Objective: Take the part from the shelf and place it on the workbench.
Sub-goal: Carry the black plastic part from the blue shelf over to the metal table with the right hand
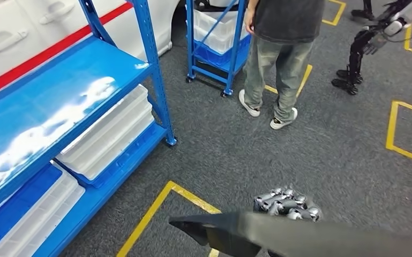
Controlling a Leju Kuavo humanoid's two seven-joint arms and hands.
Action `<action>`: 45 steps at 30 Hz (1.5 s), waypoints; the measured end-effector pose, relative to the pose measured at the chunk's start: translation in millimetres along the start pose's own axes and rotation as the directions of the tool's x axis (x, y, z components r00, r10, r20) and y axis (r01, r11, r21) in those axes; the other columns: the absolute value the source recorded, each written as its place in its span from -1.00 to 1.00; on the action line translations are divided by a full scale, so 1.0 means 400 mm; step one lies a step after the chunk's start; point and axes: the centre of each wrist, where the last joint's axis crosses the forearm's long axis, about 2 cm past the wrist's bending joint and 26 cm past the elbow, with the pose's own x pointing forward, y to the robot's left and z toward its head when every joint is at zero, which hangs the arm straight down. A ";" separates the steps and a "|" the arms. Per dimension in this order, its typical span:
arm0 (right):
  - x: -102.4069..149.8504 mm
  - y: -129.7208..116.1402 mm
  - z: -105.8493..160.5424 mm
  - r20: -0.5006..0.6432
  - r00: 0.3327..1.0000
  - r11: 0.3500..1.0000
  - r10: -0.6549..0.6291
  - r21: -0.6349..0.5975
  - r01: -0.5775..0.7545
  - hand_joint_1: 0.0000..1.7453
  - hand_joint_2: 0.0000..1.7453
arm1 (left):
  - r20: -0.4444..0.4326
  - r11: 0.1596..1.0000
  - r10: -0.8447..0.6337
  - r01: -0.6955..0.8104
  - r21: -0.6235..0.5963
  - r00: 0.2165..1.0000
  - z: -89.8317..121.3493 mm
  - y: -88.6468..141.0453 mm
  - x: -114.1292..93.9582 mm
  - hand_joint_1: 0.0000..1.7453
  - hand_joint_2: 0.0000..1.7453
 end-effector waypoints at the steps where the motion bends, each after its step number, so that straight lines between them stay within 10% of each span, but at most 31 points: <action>1: 0.000 0.001 0.000 0.001 1.000 1.000 -0.002 -0.001 0.002 1.00 1.00 | -0.001 1.000 -0.002 0.002 0.000 1.000 0.001 0.001 -0.003 -1.00 1.00; 45: -0.012 -0.065 -0.057 -0.001 0.999 0.999 -0.043 0.001 0.043 1.00 1.00 | 0.002 1.000 -0.001 0.001 -0.017 1.000 0.005 -0.028 0.003 -1.00 1.00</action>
